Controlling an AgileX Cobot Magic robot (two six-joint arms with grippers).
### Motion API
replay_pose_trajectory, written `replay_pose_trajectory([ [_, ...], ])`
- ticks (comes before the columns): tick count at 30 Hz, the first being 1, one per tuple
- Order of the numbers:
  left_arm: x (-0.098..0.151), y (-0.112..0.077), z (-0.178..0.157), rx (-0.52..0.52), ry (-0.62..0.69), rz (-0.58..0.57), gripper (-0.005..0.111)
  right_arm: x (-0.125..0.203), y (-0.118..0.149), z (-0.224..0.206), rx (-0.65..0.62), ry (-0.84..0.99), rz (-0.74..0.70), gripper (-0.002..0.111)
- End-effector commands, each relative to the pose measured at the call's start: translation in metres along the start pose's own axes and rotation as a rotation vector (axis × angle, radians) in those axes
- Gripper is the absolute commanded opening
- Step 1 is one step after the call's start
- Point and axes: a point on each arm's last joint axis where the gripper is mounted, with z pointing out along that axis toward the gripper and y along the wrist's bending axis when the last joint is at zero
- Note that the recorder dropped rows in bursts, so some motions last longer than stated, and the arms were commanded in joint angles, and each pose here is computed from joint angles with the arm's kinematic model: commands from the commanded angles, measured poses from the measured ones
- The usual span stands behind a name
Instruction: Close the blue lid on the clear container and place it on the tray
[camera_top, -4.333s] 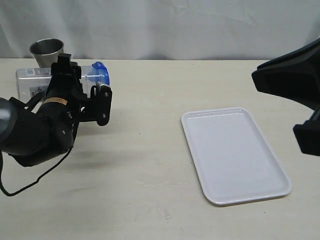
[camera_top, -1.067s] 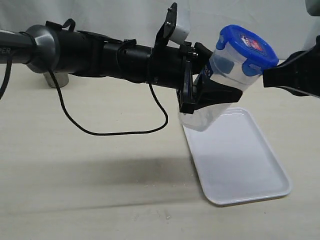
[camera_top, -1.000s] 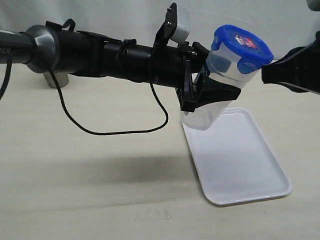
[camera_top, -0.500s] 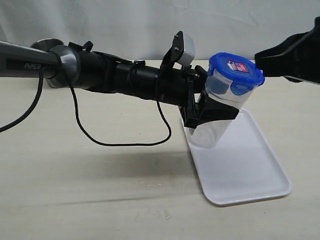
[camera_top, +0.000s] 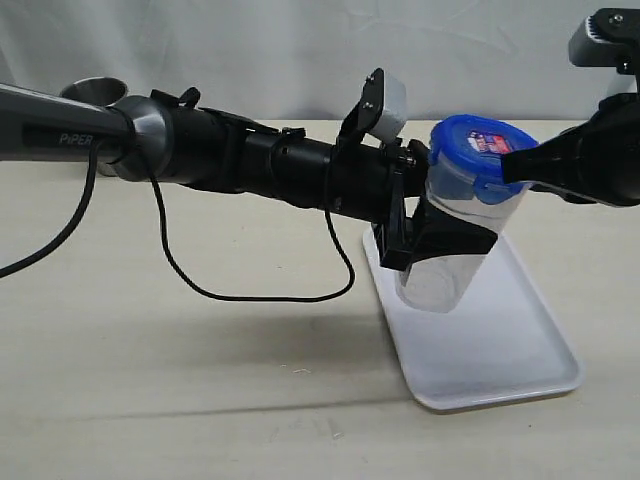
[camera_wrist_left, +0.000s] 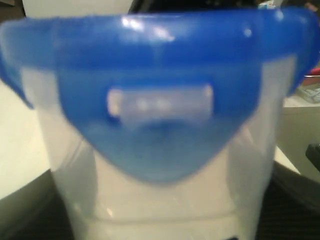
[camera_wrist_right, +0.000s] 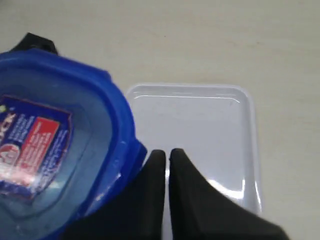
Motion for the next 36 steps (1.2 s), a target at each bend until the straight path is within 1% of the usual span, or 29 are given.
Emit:
replay_pose_trajectory([
  [1, -0.002, 0.006, 0.001, -0.065, 0.013, 0.032, 0.000, -0.008, 0.006, -0.004, -0.066, -0.041, -0.019, 0.004],
  [5, 0.003, 0.009, 0.002, -0.080, 0.028, 0.024, 0.000, -0.010, 0.007, -0.006, -0.067, -0.045, -0.024, 0.004],
  [10, 0.020, 0.018, 0.005, -0.144, 0.086, 0.002, 0.000, -0.011, 0.005, -0.007, -0.045, -0.041, -0.063, 0.004],
  [16, 0.050, 0.022, 0.011, -0.129, 0.120, -0.054, 0.000, -0.017, 0.005, -0.010, -0.043, -0.069, -0.066, 0.004],
  [18, 0.057, 0.024, 0.014, -0.124, 0.123, -0.063, 0.000, -0.017, 0.006, -0.010, -0.045, -0.068, -0.064, 0.004],
  [20, 0.058, 0.025, 0.017, -0.084, 0.094, -0.062, 0.000, -0.017, 0.007, -0.010, -0.052, -0.073, -0.065, 0.004],
  [21, 0.053, 0.027, 0.023, -0.023, 0.040, -0.043, 0.000, -0.017, 0.009, -0.010, -0.075, -0.076, -0.070, 0.004],
  [23, 0.045, 0.027, 0.031, 0.034, -0.009, -0.013, 0.000, -0.017, 0.010, -0.009, -0.090, -0.076, -0.075, 0.004],
  [25, 0.038, 0.029, 0.039, 0.029, -0.016, 0.022, 0.000, -0.017, 0.011, -0.009, -0.093, -0.077, -0.080, 0.004],
  [28, 0.037, 0.028, 0.044, 0.019, -0.004, 0.028, 0.000, -0.017, 0.011, -0.009, -0.093, -0.077, -0.080, 0.004],
  [33, 0.053, 0.027, 0.048, 0.042, 0.003, -0.002, 0.000, -0.015, 0.010, 0.007, -0.092, -0.028, -0.091, 0.004],
  [36, 0.059, 0.027, 0.049, 0.054, 0.004, -0.014, 0.000, -0.016, 0.010, 0.008, -0.102, -0.027, -0.088, 0.004],
])
